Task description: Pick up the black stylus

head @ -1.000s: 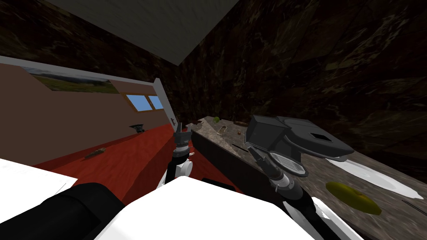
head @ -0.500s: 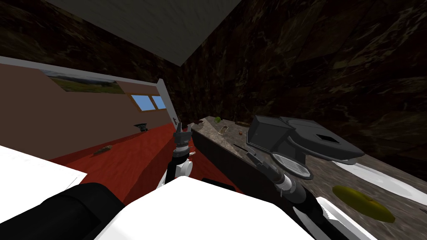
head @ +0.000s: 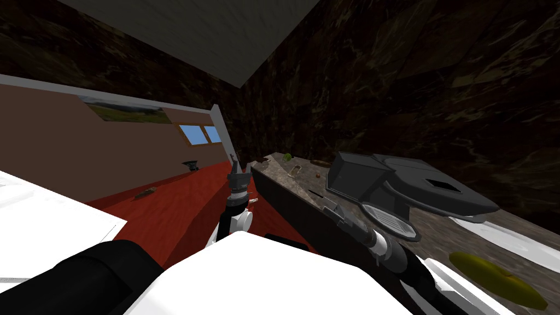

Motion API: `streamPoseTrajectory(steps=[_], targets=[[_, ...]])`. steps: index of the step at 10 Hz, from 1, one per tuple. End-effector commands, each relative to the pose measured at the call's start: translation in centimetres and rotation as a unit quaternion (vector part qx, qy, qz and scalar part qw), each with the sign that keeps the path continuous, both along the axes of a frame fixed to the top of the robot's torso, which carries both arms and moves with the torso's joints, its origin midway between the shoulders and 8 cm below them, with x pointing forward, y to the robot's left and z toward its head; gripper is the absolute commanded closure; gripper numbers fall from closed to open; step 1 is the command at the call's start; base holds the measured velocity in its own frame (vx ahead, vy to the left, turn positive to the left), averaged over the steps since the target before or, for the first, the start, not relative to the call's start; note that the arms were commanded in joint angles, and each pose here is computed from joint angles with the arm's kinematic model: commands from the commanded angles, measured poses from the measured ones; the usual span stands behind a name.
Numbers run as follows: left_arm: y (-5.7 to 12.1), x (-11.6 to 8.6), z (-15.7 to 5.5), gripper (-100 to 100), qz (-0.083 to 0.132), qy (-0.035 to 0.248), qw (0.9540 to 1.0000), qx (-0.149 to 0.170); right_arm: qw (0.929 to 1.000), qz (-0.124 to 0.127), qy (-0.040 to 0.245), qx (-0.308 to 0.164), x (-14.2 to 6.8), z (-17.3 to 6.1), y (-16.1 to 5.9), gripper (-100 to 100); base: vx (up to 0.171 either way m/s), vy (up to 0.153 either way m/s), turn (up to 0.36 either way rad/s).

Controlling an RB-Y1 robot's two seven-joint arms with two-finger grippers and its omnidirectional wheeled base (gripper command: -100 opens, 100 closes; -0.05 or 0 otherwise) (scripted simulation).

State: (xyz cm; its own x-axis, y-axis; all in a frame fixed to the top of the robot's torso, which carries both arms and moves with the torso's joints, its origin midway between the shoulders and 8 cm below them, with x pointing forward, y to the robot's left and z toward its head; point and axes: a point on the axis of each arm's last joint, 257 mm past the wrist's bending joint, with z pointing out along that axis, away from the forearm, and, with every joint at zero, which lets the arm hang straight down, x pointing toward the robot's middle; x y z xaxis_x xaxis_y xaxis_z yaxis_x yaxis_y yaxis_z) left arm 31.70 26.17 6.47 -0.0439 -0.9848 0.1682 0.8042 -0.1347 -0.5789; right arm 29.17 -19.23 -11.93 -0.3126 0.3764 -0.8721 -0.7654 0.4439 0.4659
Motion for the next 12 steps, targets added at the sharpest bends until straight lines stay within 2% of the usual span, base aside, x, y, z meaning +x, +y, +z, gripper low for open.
streamPoseTrajectory(steps=[1, 2, 3, 4, 5, 6, 7, 8, 10, 11, 12], targets=[[0.0, 0.0, 0.0, 0, 0.000, 0.000, 1.0000, 0.000, 0.9999, 0.007, 0.004, -0.015, 0.0, -0.4, -0.2, -100, 0.001, 0.007, -0.009], [0.0, 0.0, 0.0, 0, 0.000, 0.000, 1.0000, 0.000, 0.9988, 0.012, 0.017, -0.044, -0.2, -2.1, -0.8, -100, 0.002, 0.015, 0.109], [0.0, 0.0, 0.0, 0, 0.000, 0.000, 1.0000, 0.000, 0.9980, 0.019, 0.019, -0.057, -0.3, -2.3, -1.0, -100, 0.001, 0.012, 0.066], [0.0, 0.0, 0.0, 0, 0.000, 0.000, 1.0000, 0.000, 0.9958, 0.023, 0.033, -0.083, -0.6, -3.8, -1.8, -100, 0.005, 0.017, 0.115], [0.0, 0.0, 0.0, 0, 0.000, 0.000, 1.0000, 0.000, 0.9940, 0.032, 0.036, -0.098, -0.7, -4.1, -2.0, -100, 0.007, 0.014, 0.070], [0.0, 0.0, 0.0, 0, 0.000, 0.000, 1.0000, 0.000, 0.9905, 0.034, 0.050, -0.123, -1.0, -5.6, -2.9, -100, 0.009, 0.020, 0.150], [0.0, 0.0, 0.0, 0, 0.000, 0.000, 1.0000, 0.000, 0.9883, 0.041, 0.052, -0.137, -1.1, -5.8, -3.2, -100, 0.008, 0.013, 0.064], [0.0, 0.0, 0.0, 0, 0.000, 0.000, 1.0000, 0.000, 0.9835, 0.043, 0.067, -0.162, -1.4, -7.3, -4.3, -100, 0.010, 0.017, 0.124], [0.0, 0.0, 0.0, 0, 0.000, 0.000, 1.0000, 0.000, 0.9797, 0.053, 0.070, -0.180, -1.6, -7.4, -4.7, -100, 0.010, 0.009, 0.031], [0.0, 0.0, 0.0, 0, 0.000, 0.000, 1.0000, 0.000, 0.9726, 0.055, 0.086, -0.209, -1.9, -8.9, -6.0, -100, 0.011, 0.017, 0.147], [0.0, 0.0, 0.0, 0, 0.000, 0.000, 1.0000, 0.000, 0.9698, 0.060, 0.088, -0.219, -2.0, -9.0, -6.2, -100, 0.015, 0.011, 0.088]])
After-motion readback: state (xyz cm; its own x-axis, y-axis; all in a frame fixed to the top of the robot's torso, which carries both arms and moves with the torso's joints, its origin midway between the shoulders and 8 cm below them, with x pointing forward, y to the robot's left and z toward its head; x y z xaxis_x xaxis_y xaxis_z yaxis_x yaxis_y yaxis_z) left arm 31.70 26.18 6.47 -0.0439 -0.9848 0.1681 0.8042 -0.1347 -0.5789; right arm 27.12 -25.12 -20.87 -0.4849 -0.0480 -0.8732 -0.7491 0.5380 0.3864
